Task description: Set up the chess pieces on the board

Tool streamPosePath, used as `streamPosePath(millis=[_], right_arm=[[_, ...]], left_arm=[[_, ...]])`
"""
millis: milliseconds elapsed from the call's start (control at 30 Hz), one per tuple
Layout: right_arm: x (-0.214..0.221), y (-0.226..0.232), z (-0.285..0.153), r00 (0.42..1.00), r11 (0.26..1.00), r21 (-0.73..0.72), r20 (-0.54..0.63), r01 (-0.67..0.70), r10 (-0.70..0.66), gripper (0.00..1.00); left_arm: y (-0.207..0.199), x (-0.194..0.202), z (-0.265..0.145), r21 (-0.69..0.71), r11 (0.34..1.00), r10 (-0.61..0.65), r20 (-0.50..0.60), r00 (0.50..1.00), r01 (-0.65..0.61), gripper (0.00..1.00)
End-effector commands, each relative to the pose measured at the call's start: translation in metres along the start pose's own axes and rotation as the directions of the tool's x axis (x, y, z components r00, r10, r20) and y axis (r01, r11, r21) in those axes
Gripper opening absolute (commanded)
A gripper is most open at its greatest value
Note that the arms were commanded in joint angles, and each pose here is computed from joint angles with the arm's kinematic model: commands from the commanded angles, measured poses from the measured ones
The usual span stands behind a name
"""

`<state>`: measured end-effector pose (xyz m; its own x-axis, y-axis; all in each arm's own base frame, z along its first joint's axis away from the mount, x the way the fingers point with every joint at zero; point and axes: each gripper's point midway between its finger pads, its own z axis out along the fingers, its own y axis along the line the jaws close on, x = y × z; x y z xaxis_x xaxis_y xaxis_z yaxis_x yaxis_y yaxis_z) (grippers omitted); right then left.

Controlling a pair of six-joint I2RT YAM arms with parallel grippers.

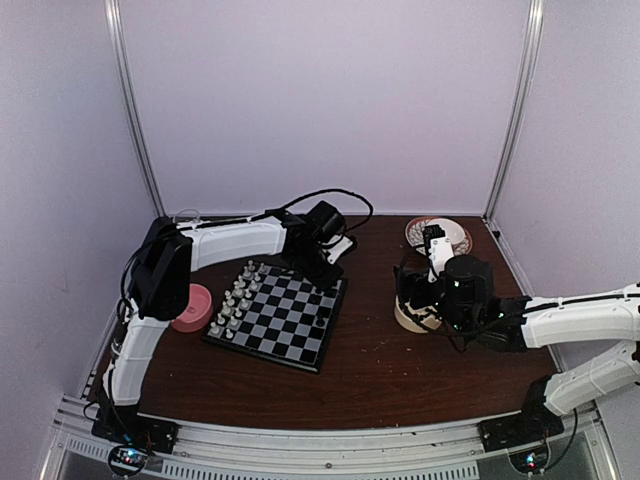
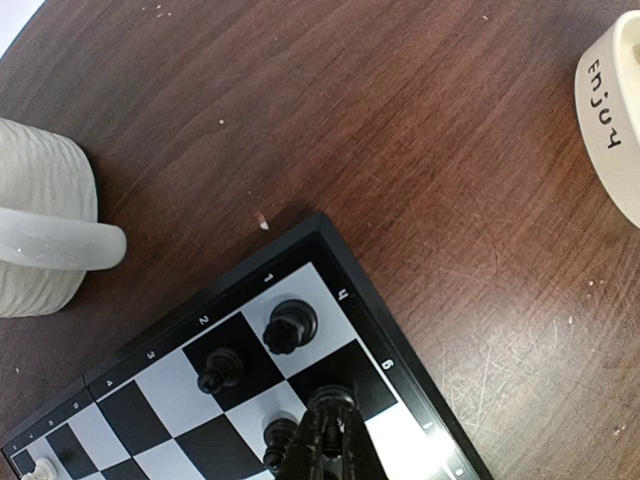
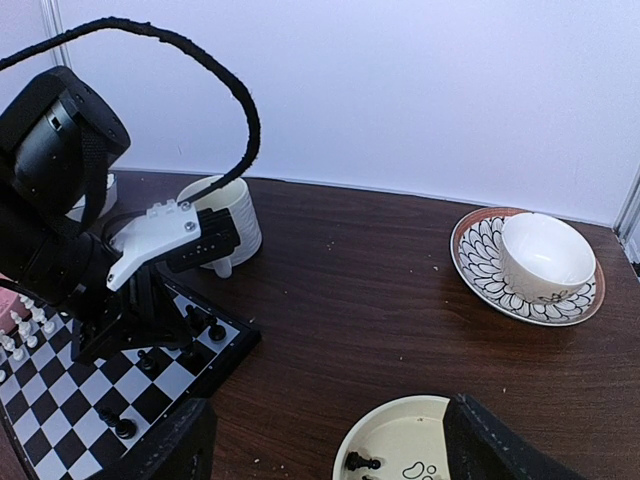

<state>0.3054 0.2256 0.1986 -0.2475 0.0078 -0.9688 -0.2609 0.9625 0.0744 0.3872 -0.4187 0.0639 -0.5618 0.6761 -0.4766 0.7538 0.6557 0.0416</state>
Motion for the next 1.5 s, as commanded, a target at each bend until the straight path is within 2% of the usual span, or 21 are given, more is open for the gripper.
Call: streamPosePath(millis=[0,300,533,800,1200,1467], right_arm=[[-0.005,-0.003,-0.001,1.0,1.0,0.007,0.017,-0.015,0.015,0.81],[-0.006,-0.003,-0.002,1.0,1.0,0.006,0.019,-0.014,0.014,0.81],[-0.006,-0.003,-0.002,1.0,1.0,0.004,0.018,-0.014,0.014,0.81],[-0.006,-0.003,-0.002,1.0,1.0,0.004,0.015,-0.011,0.011,0.81],[-0.004,-0.002,-0.002,1.0,1.0,0.001,0.01,-0.012,0.012,0.81],[-0.004,0.006,-0.004,0.999,0.998,-0.05,0.004,-0.035,0.036,0.81]], left_arm=[[-0.003,-0.005,0.007,0.007,1.0,0.011,0.008,1.0,-0.011,0.0],[-0.003,-0.005,0.011,0.01,1.0,0.009,-0.002,1.0,-0.009,0.0],[-0.005,-0.003,0.012,0.015,1.0,0.007,-0.009,1.0,-0.007,0.2],[-0.006,-0.01,0.001,0.023,1.0,-0.007,0.002,1.0,0.007,0.24],[-0.036,-0.033,-0.081,0.012,1.0,0.024,0.127,0.992,-0.026,0.27],[-0.022,-0.002,-0.159,-0.048,0.998,-0.03,0.289,0.957,0.046,0.3]])
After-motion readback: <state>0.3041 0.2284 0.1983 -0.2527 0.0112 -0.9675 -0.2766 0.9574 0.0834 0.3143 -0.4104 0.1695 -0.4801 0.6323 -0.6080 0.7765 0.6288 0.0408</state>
